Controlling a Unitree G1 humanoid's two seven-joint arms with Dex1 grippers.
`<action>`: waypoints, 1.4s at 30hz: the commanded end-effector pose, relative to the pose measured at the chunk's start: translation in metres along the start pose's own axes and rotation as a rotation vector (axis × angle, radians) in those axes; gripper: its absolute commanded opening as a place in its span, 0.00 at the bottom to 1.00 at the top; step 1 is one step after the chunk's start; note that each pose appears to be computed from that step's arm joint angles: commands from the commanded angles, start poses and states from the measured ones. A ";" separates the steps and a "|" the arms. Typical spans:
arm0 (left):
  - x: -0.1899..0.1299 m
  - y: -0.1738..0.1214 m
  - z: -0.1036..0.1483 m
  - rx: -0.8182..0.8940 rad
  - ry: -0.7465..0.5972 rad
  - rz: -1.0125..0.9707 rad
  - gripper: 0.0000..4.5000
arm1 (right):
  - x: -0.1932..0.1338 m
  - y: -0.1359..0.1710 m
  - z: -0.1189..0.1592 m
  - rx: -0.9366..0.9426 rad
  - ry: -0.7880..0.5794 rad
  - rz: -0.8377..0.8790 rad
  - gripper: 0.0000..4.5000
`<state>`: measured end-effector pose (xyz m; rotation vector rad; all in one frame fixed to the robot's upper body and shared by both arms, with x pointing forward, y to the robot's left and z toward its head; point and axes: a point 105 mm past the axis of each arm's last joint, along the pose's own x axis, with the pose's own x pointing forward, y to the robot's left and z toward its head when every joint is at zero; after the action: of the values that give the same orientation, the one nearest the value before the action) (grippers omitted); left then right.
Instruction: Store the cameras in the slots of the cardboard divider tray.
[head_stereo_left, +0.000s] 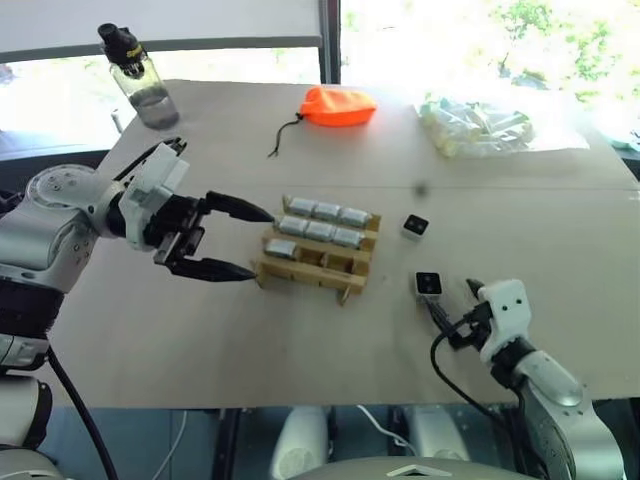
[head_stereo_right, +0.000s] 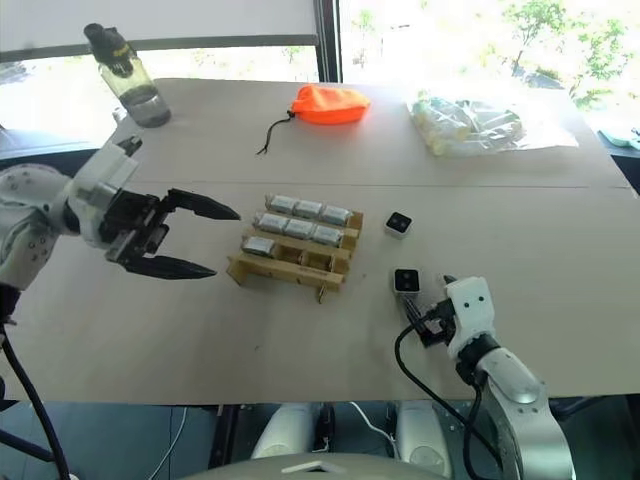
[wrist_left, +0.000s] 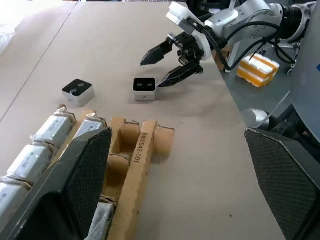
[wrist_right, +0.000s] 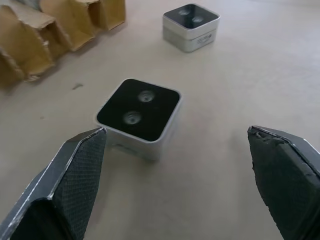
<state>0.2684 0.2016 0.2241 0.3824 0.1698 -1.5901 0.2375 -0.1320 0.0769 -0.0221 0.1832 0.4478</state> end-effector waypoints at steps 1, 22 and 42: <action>-0.011 -0.008 0.014 0.027 0.014 0.023 0.98 | -0.005 0.016 0.008 0.014 -0.008 0.054 1.00; -0.014 -0.043 0.009 -0.075 0.002 0.229 0.98 | 0.034 0.025 0.005 0.088 0.041 -0.087 1.00; -0.006 -0.034 0.010 -0.049 0.007 0.205 1.00 | 0.027 0.016 0.009 0.070 0.032 -0.100 0.43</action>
<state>0.2332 0.2079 0.2250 0.3347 0.1951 -1.3697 0.2572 -0.1016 0.0704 0.0351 0.2684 0.3273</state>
